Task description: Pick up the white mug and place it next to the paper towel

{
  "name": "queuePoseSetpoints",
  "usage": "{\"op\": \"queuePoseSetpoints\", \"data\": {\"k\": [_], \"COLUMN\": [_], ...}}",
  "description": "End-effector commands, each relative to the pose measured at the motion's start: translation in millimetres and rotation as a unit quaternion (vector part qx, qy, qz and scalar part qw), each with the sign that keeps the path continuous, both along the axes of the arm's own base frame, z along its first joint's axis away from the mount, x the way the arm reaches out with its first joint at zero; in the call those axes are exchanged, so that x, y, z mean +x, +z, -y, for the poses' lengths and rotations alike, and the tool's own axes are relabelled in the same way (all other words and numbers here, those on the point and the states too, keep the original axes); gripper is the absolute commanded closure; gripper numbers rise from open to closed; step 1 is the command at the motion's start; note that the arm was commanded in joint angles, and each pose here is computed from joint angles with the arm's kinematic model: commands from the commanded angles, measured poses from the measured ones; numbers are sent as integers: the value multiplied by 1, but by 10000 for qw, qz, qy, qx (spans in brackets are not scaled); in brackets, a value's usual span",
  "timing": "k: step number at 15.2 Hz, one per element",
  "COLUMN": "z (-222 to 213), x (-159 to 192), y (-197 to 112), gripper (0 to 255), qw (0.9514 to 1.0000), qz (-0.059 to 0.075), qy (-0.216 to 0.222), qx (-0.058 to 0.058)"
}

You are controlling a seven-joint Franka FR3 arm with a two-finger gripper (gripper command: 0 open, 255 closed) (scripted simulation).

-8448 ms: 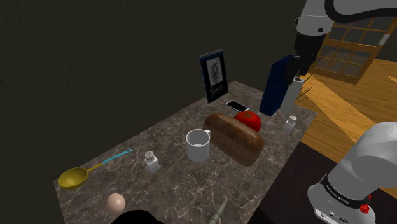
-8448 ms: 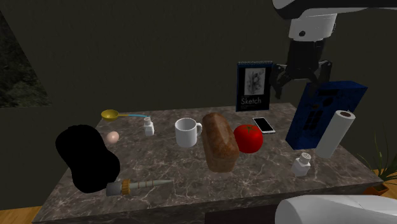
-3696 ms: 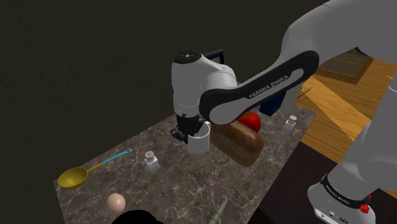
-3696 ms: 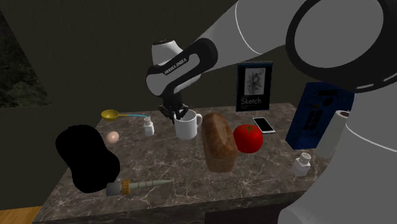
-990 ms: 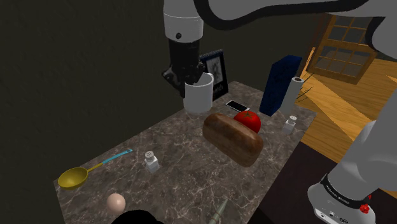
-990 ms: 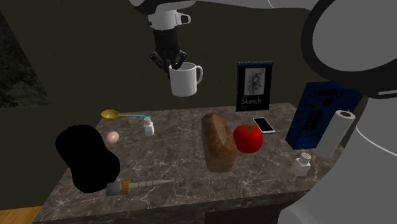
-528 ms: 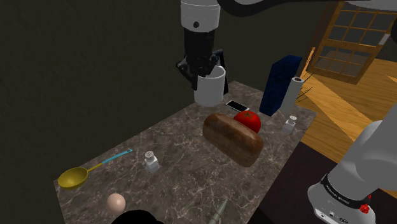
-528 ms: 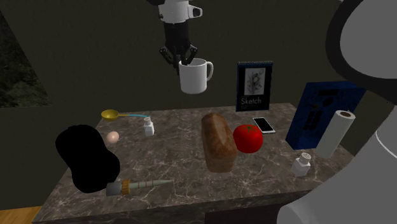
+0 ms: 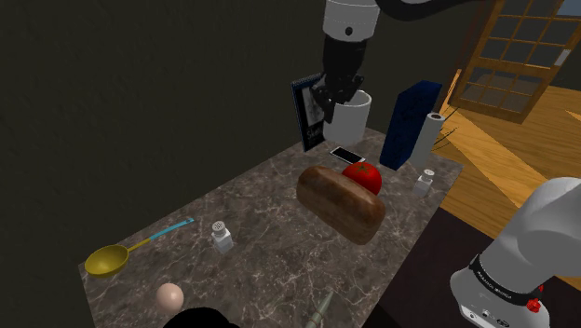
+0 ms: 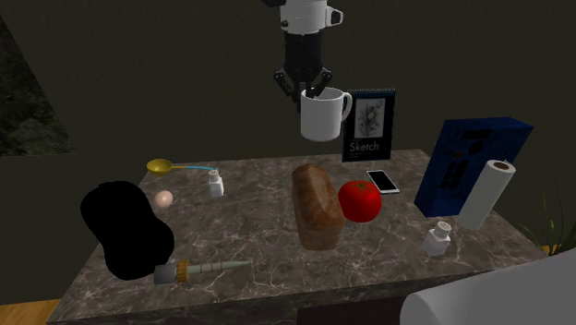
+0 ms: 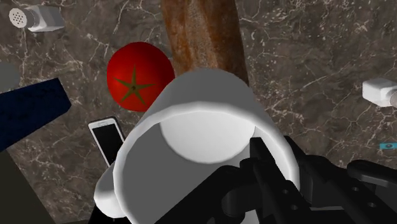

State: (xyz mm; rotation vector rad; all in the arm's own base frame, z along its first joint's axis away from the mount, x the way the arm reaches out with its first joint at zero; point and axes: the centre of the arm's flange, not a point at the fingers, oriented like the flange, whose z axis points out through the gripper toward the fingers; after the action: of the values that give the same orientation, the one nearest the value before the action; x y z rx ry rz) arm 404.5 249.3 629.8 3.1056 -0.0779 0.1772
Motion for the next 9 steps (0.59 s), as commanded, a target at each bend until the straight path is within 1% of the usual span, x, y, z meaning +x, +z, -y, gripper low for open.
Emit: {"op": "queuePoseSetpoints", "data": {"k": [1, 9], "z": [25, 127], "x": [-8, -37], "y": [0, 0], "gripper": [255, 255], "qw": [10000, 10000], "qz": [0, 0], "qy": [7, 8], "qx": [6, 6]}}
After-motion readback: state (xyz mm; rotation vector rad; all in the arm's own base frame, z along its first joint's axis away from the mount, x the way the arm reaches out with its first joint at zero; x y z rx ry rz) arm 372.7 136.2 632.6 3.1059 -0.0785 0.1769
